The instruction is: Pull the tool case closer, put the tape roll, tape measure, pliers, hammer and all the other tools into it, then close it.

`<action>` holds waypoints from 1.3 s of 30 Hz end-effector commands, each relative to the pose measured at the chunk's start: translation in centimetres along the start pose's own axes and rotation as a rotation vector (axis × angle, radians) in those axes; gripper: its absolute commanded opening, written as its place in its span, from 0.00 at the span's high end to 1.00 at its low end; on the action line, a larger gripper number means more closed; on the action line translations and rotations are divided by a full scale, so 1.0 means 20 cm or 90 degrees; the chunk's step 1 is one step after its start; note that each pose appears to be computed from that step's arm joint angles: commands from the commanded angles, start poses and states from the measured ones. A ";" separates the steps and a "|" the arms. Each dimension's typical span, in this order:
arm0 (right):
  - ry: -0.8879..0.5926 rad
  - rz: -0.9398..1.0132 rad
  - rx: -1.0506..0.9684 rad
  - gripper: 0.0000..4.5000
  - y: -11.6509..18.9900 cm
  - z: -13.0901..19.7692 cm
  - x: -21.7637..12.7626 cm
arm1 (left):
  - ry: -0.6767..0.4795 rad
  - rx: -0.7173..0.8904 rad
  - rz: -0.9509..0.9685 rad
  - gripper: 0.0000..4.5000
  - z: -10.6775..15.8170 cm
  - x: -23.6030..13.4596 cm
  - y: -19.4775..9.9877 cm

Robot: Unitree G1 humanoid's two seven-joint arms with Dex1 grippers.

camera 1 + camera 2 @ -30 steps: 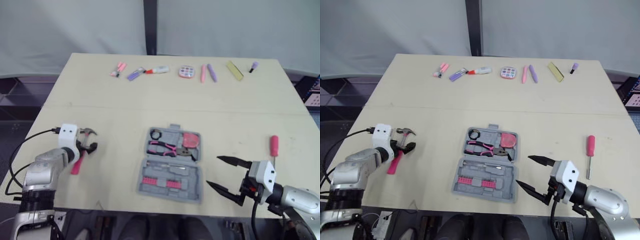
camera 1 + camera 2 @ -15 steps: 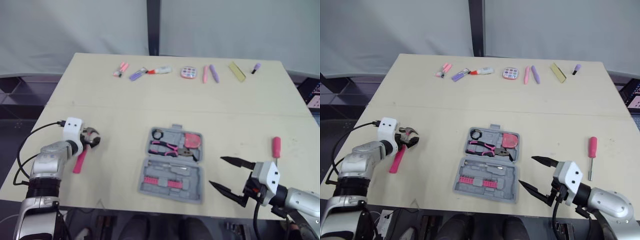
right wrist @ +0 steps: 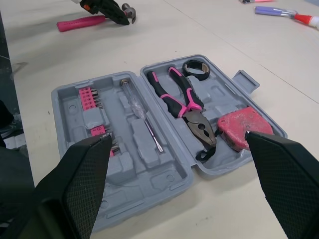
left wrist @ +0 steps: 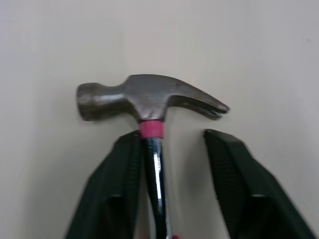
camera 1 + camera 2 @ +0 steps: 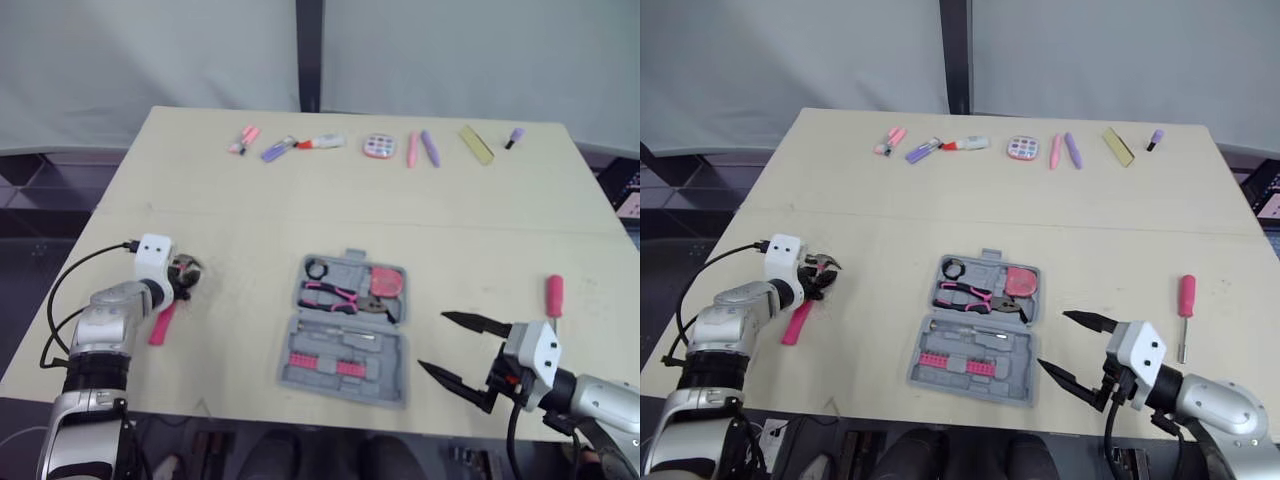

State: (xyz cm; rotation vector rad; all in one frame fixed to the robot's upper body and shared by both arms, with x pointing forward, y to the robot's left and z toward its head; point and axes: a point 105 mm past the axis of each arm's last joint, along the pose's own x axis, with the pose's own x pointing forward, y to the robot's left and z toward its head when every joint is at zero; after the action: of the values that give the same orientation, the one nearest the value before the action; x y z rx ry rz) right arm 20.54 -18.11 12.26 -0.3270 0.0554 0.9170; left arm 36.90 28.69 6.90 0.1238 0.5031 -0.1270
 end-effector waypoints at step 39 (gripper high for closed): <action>-0.008 0.024 -0.043 0.00 -0.08 0.03 0.01 | -0.042 0.508 -0.673 0.99 0.33 -0.40 -0.89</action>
State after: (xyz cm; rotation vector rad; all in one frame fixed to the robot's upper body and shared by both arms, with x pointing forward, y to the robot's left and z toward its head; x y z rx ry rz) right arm 22.09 -18.76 12.51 -0.3616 0.0497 0.9416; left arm 30.53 11.80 13.87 0.5833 0.4310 -1.3278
